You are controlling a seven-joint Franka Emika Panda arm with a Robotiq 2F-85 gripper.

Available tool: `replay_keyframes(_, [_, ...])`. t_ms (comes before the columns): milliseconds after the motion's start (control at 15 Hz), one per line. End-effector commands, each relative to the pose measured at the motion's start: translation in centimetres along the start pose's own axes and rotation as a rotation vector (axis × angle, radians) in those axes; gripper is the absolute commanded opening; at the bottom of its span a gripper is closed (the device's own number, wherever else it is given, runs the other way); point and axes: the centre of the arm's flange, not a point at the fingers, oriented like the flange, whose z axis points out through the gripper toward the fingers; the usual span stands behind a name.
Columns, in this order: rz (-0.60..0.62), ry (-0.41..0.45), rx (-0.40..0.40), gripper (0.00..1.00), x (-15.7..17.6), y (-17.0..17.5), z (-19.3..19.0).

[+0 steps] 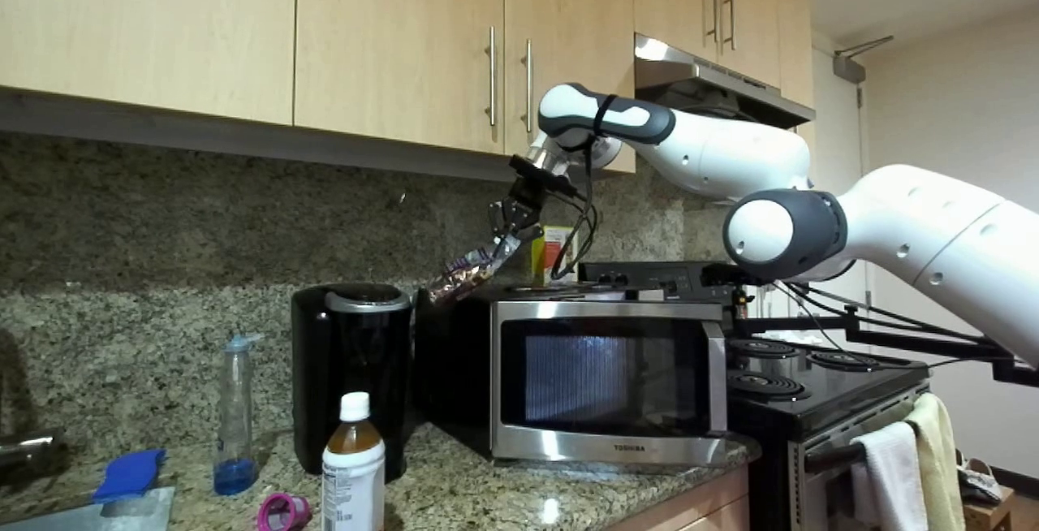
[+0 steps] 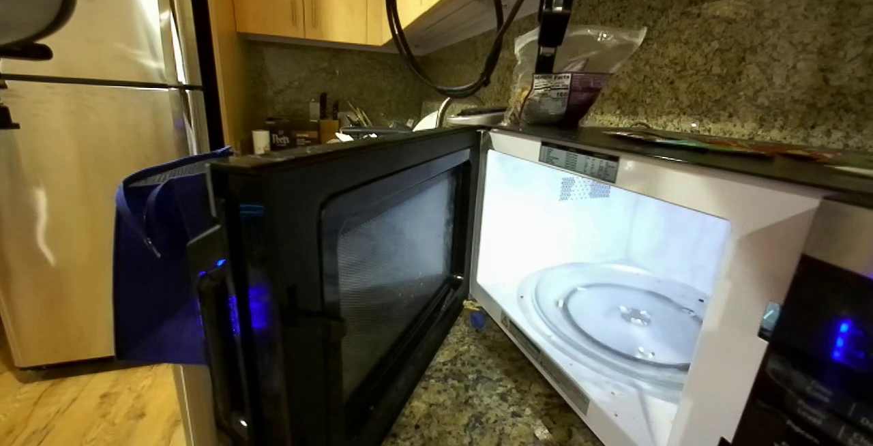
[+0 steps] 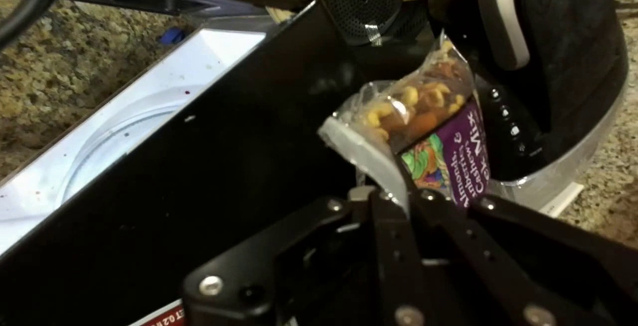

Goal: Place the packet on top of the microwave

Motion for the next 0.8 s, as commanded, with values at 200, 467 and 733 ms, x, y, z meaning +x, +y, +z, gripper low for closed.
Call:
replay_keyframes(200, [0.101,-0.001,0.1,0.0,-1.9,7.0,-1.4])
replay_keyframes(467, [0.02,-0.028,0.076,0.0,-0.2,7.3,-1.8])
replay_keyframes(733, [-0.175,-0.113,-0.015,0.0,0.5,6.1,-0.9])
